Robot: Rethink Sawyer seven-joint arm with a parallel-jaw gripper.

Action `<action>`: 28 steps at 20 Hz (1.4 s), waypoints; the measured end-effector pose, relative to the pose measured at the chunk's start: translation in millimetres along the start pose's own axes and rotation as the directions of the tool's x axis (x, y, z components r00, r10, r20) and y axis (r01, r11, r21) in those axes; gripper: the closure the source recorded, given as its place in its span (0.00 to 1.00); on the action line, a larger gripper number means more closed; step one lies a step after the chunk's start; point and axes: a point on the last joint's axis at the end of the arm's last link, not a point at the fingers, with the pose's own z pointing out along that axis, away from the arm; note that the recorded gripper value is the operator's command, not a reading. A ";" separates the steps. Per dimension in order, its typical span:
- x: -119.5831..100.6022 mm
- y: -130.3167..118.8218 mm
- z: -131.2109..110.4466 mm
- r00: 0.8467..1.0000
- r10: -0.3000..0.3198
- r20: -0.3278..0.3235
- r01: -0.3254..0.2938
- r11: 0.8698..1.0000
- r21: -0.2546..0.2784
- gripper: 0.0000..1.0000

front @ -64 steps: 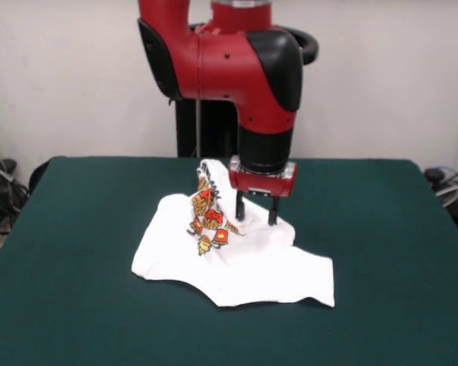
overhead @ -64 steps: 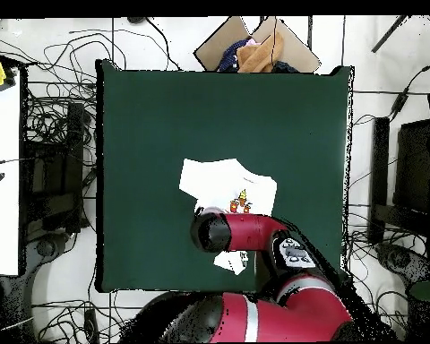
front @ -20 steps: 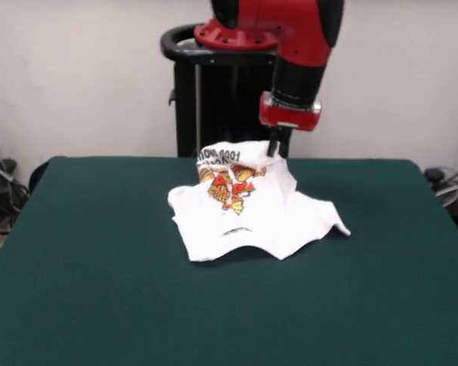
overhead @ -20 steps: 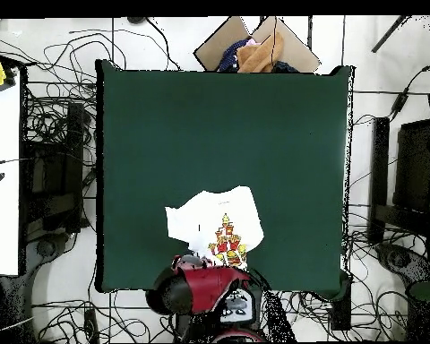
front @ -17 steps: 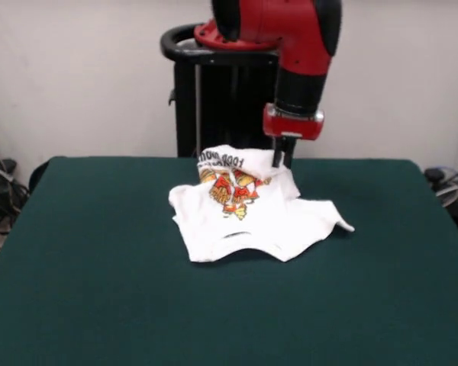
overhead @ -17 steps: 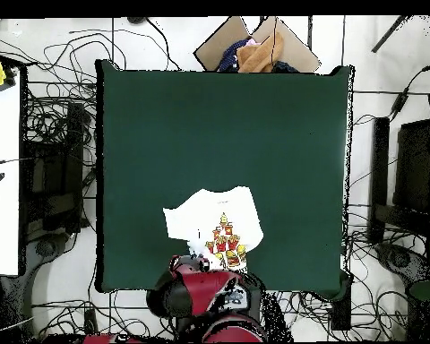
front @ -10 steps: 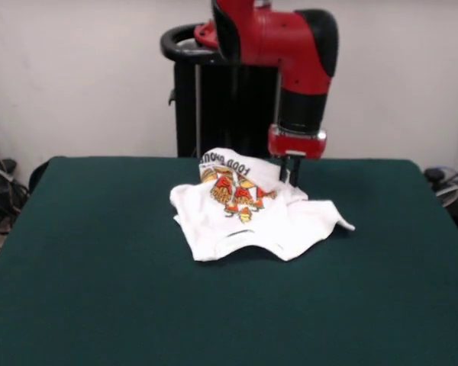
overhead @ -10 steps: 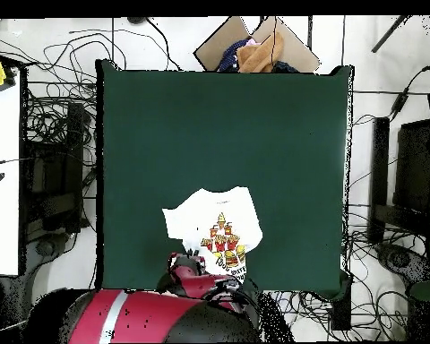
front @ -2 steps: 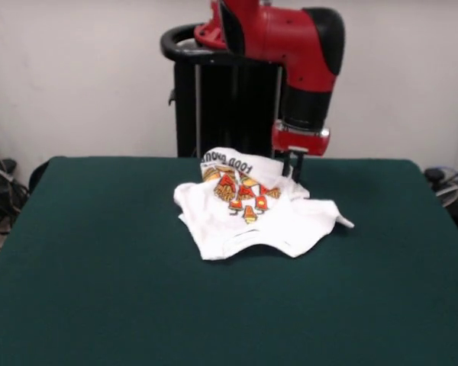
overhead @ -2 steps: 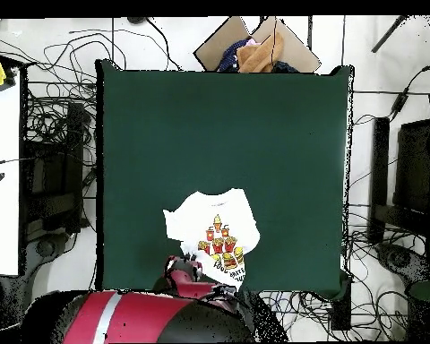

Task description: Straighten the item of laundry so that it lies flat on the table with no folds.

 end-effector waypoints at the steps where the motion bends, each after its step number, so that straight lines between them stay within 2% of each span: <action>1: 2.9 2.1 -4.3 1.000 0.007 -0.011 -0.007 1.000 -0.001 1.00; 6: 18.0 17.7 -19.9 0.997 0.049 -0.052 -0.049 0.999 -0.007 1.00; 7: 25.8 26.2 -21.6 0.995 0.061 -0.073 -0.062 0.998 -0.019 0.00; 12: 32.5 34.6 -22.0 0.994 0.062 -0.093 -0.066 0.997 -0.041 0.00; 15: 30.2 33.4 -22.8 0.991 0.088 -0.105 -0.094 0.994 -0.056 0.00; 22: -13.2 -0.7 -35.1 0.974 0.209 -0.087 -0.214 0.975 -0.055 0.00; 28: -48.7 -26.1 -48.7 0.963 0.269 -0.015 -0.269 0.961 -0.059 0.00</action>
